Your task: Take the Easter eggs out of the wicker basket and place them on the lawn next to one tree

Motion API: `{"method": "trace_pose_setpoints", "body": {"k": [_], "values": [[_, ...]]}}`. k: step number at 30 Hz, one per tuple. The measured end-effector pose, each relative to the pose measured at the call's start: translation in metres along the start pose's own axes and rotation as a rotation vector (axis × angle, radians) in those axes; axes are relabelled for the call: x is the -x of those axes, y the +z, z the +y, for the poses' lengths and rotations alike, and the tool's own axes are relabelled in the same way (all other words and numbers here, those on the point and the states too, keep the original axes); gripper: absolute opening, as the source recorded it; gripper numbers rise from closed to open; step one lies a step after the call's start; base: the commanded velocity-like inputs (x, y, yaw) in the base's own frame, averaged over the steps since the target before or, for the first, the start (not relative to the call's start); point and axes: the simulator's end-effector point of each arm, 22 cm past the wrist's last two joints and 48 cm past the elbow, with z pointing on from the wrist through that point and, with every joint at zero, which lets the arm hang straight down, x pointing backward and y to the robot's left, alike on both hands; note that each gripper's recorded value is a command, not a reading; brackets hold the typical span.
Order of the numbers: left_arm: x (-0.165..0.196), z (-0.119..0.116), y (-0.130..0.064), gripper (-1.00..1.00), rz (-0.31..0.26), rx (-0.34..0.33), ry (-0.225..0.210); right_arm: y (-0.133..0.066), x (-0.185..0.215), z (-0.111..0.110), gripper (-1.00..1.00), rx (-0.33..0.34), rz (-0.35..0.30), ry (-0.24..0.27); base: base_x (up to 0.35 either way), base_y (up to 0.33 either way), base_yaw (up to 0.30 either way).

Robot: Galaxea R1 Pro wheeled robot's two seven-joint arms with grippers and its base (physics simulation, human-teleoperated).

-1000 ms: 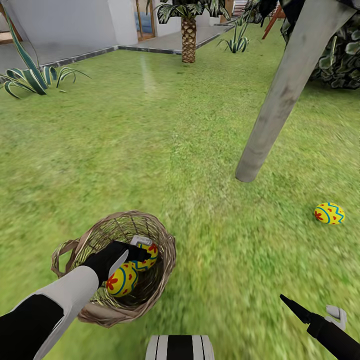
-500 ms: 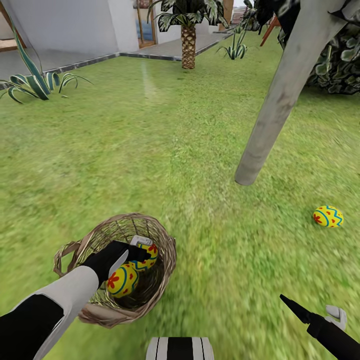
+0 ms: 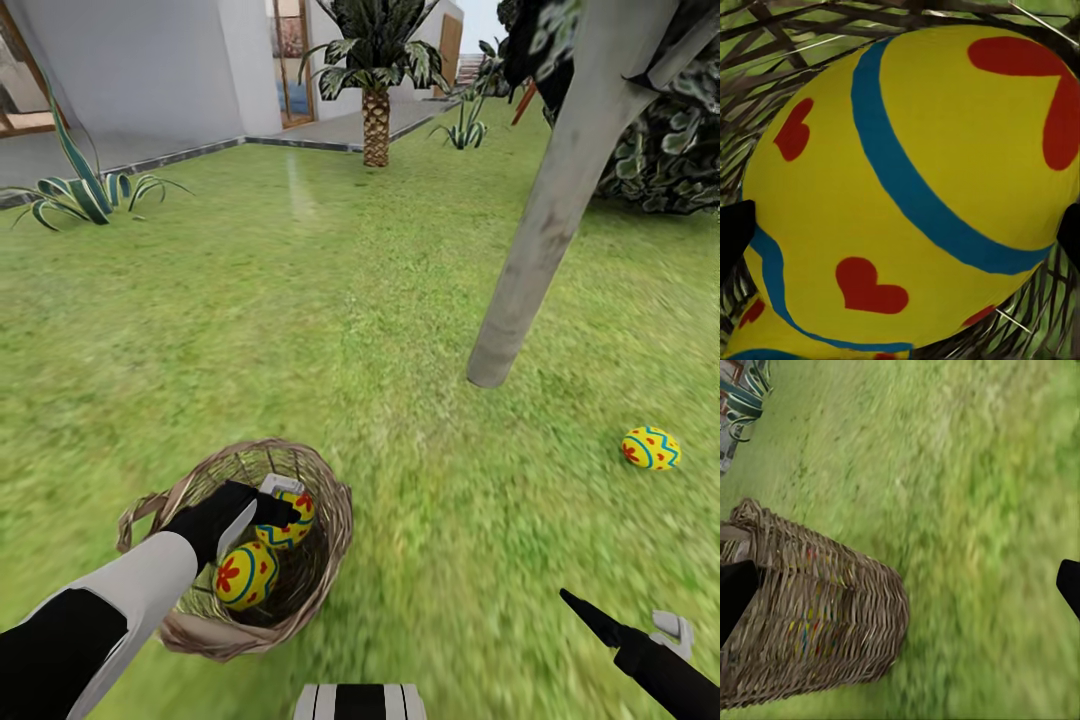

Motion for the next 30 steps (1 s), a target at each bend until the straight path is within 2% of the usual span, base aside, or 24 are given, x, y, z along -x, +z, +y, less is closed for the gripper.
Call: {"method": "trace_pose_setpoints", "body": {"k": [5,19,30], "values": [[0.008,0.001,-0.01,-1.0,-0.016,0.005,0.004,-0.002,0.006,0.006,1.0,0.012,-0.014,-0.01,0.0,0.0,0.0],[0.004,0.002,-0.039,-1.0,0.058,0.019,-0.01,-0.009,0.021,0.024,1.0,0.045,-0.053,-0.037,0.0,0.0,0.0],[0.01,0.002,-0.063,-1.0,0.073,0.025,-0.023,-0.016,0.032,0.037,1.0,0.072,-0.083,-0.058,0.0,0.0,0.0]]}}
